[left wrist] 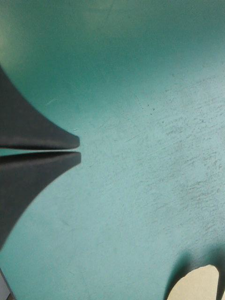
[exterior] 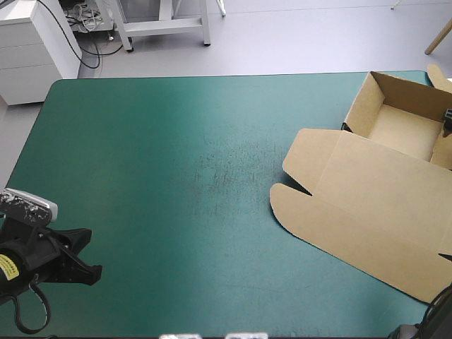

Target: Fold the box

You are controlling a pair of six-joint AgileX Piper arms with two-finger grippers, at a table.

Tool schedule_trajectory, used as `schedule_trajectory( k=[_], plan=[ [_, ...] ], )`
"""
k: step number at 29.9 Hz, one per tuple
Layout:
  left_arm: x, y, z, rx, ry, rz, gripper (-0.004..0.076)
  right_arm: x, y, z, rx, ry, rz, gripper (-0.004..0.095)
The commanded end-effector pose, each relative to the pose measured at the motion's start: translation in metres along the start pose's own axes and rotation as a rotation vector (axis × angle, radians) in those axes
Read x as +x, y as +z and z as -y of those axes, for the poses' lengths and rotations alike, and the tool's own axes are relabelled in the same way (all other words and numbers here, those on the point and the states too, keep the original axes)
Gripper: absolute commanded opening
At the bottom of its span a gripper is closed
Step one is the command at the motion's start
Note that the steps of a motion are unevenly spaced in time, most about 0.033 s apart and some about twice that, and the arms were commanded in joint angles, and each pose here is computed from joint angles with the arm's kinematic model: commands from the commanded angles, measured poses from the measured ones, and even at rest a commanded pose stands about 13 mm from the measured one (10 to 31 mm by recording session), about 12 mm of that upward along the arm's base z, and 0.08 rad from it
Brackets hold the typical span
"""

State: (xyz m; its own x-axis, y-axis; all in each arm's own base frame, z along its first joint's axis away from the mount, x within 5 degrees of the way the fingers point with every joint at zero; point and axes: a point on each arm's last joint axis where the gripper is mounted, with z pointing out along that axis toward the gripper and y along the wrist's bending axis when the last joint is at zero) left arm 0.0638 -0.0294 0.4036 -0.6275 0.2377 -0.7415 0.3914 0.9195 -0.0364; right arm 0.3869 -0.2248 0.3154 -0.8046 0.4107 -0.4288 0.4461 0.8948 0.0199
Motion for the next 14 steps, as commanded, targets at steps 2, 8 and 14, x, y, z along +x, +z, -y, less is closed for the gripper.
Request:
schedule_trajectory(
  k=[2,8,14],
  plan=[
    [-0.008,-0.004,0.001,0.006,-0.005,0.066,-0.0008,0.000,-0.107,-0.007,0.008,-0.042,0.259,0.0926],
    [-0.013,-0.005,0.001,0.008,-0.007,0.114,-0.0008,0.019,-0.180,-0.039,-0.071,-0.148,0.420,0.0925],
    [-0.013,-0.005,0.001,0.008,-0.007,0.119,-0.0008,0.035,-0.213,-0.079,-0.150,-0.239,0.485,0.0532]
  ],
)
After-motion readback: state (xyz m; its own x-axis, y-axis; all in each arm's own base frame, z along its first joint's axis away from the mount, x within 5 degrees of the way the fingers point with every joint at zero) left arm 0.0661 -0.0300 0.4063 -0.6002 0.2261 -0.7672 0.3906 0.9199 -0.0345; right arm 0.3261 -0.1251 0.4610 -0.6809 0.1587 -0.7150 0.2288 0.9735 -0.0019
